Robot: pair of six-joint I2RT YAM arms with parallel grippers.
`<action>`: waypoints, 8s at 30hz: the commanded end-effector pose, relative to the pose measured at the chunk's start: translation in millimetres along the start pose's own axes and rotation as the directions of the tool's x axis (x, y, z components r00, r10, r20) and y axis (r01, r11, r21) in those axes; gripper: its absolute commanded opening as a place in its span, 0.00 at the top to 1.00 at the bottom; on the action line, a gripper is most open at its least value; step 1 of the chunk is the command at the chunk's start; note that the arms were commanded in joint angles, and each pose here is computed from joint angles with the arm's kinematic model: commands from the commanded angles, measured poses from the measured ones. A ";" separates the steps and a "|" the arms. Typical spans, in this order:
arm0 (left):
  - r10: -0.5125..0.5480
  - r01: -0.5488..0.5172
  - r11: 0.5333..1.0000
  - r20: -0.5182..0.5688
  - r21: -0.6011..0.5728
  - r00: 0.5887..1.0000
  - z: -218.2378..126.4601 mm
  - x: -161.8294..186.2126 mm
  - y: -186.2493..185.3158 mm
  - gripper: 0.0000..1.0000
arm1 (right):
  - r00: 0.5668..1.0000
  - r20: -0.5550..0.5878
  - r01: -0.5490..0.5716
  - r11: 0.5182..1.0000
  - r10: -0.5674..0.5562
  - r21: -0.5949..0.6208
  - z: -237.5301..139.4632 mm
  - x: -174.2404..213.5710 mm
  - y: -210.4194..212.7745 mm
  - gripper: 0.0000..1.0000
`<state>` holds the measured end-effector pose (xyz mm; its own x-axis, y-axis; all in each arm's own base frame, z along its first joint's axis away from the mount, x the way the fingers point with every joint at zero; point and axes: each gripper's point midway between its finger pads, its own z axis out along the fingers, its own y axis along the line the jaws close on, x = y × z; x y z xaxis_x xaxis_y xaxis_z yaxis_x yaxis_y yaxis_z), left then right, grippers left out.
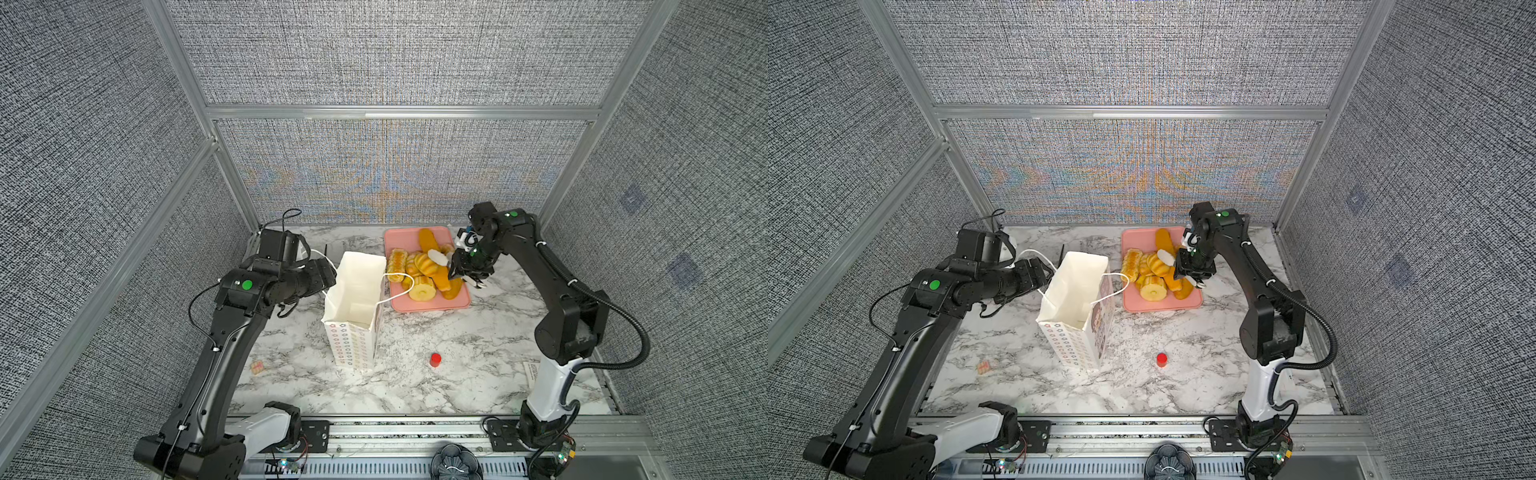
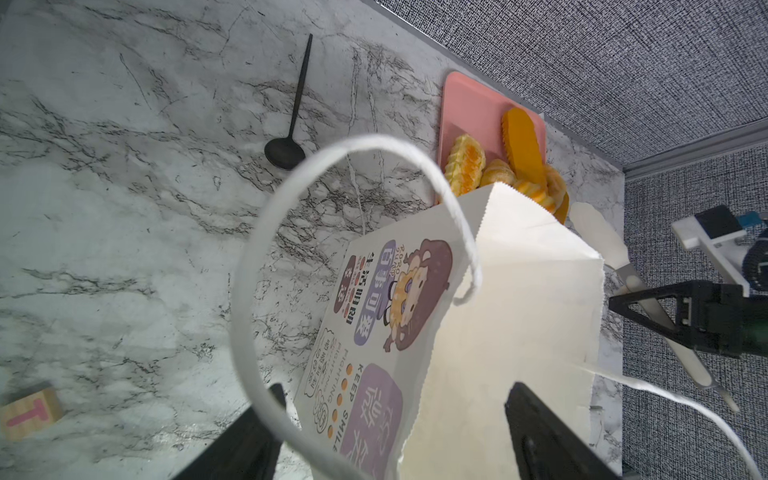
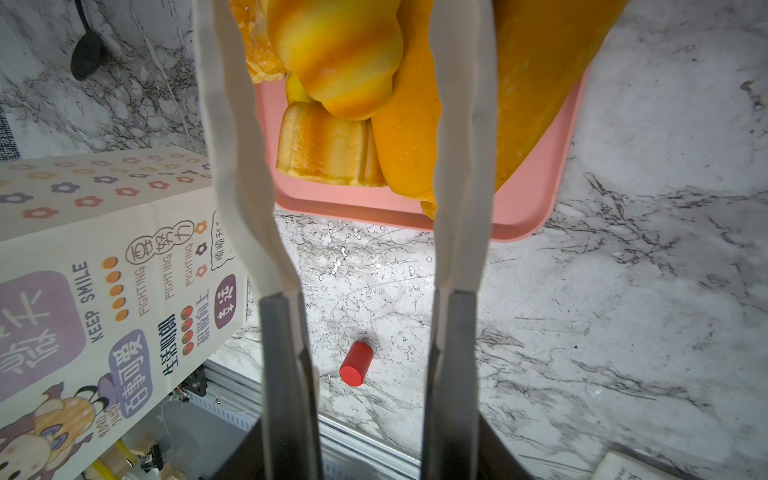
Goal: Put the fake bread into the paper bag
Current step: 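Lower the tongs and pinch the striped yellow bun with the right gripper, then lift the bun with the tongs and carry it over the bag opening, then open the tongs with the right gripper to drop the bun into the bag, then move the empty tongs with the right gripper back over the tray of breads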
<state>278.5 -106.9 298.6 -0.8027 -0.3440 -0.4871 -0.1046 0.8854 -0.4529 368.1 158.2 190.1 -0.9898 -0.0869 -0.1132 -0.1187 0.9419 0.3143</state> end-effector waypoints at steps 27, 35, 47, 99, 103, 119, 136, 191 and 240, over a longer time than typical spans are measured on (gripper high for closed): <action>-0.033 0.033 0.999 0.039 -0.010 0.999 4.1 -6.4 3.4 0.16 | 0.991 -0.104 0.096 0.993 -0.089 0.062 35.5 -20.1 5.2 0.39; -0.031 0.031 0.999 0.041 -0.012 0.999 4.3 -6.7 3.8 0.16 | 0.990 -0.106 0.096 0.993 -0.089 0.063 41.2 -25.9 4.7 0.42; -0.029 0.029 1.000 0.041 -0.010 0.999 5.2 -8.1 2.6 0.16 | 0.990 -0.104 0.097 0.994 -0.090 0.060 44.0 -27.3 4.4 0.52; 0.041 -0.036 0.998 -0.094 0.051 0.995 37.9 25.0 -2.3 0.72 | 0.955 0.270 0.167 0.976 -0.125 -0.138 -134.9 0.9 85.0 0.59; 0.027 -0.024 0.999 -0.066 0.042 0.997 34.1 20.7 -1.3 0.85 | 0.947 0.296 0.193 0.959 -0.126 -0.209 -145.1 6.4 107.5 0.60; -0.115 0.113 0.993 0.052 0.038 0.992 31.6 8.9 6.8 1.00 | 0.916 0.377 0.308 0.839 -0.135 -0.448 -182.6 33.5 200.3 0.59; -0.121 0.119 0.992 0.067 0.030 0.990 40.2 -2.6 3.1 1.00 | 0.920 0.277 0.365 0.860 -0.276 -0.357 -133.4 78.7 238.2 0.59; -0.082 0.083 0.996 -0.016 0.038 0.997 50.7 7.6 -1.4 0.75 | 0.876 0.322 0.431 0.882 -0.358 -0.193 -115.7 77.1 234.6 0.46; -0.070 0.072 0.995 -0.032 0.063 0.997 50.6 5.2 -9.3 0.72 | 0.994 0.101 -0.031 0.999 0.032 -0.007 -33.7 46.7 9.9 0.50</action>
<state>305.3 -132.5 264.1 -0.8070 -0.4049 -0.4299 -0.1318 0.8331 -0.5373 310.2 152.3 219.5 -0.9840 -0.0321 -0.1752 -0.0857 0.9477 0.3075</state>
